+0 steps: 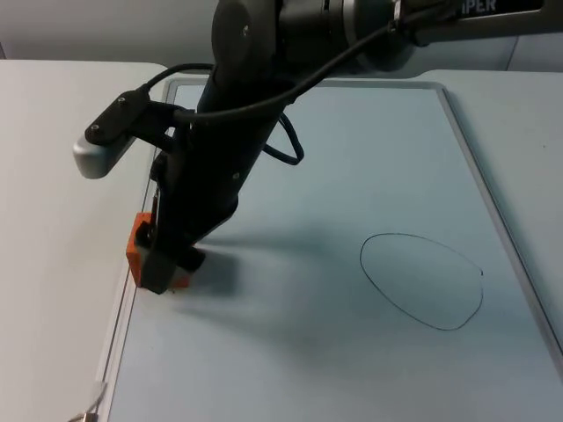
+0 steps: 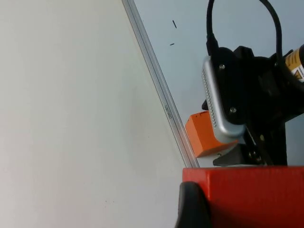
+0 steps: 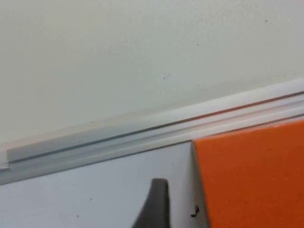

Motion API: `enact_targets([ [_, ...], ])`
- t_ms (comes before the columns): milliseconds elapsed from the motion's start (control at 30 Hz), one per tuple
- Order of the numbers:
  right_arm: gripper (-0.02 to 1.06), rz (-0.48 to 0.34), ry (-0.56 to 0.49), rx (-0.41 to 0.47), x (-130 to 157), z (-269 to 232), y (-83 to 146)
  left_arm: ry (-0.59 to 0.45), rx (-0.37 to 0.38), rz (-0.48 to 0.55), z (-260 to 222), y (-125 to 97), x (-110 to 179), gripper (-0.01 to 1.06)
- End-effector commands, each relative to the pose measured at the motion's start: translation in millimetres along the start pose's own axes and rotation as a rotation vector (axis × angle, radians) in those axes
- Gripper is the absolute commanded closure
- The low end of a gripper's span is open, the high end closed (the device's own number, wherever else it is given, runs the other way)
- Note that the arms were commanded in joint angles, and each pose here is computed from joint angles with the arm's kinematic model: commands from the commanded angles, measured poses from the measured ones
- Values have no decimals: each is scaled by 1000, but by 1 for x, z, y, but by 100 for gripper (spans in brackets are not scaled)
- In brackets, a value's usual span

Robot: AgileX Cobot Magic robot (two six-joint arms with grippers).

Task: Pick up one cube with the left hand and another cube with the right hand. First place the cube in the right hand at the target position, then stack the cube in the left hand on top.

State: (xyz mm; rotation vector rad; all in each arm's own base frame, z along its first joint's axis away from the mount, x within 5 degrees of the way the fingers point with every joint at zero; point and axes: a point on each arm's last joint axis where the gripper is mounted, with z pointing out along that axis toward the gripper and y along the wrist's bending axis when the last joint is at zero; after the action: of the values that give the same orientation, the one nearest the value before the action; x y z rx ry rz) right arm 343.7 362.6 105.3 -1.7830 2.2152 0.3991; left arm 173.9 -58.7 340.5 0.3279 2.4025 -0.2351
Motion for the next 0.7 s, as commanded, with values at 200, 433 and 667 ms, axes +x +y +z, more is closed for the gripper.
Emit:
enact_targets([
  [200, 98, -28, 13, -1, -3, -12, 2, -13, 9, -8, -1, -2, 1, 85],
  [433, 105, -26, 153, 62, -7, -66, 1, -13, 8, -7, -1, -1, 1, 85],
  [667, 105, 118, 7, 291, -16, -195, 4, -13, 8, -7, -1, -1, 1, 85],
])
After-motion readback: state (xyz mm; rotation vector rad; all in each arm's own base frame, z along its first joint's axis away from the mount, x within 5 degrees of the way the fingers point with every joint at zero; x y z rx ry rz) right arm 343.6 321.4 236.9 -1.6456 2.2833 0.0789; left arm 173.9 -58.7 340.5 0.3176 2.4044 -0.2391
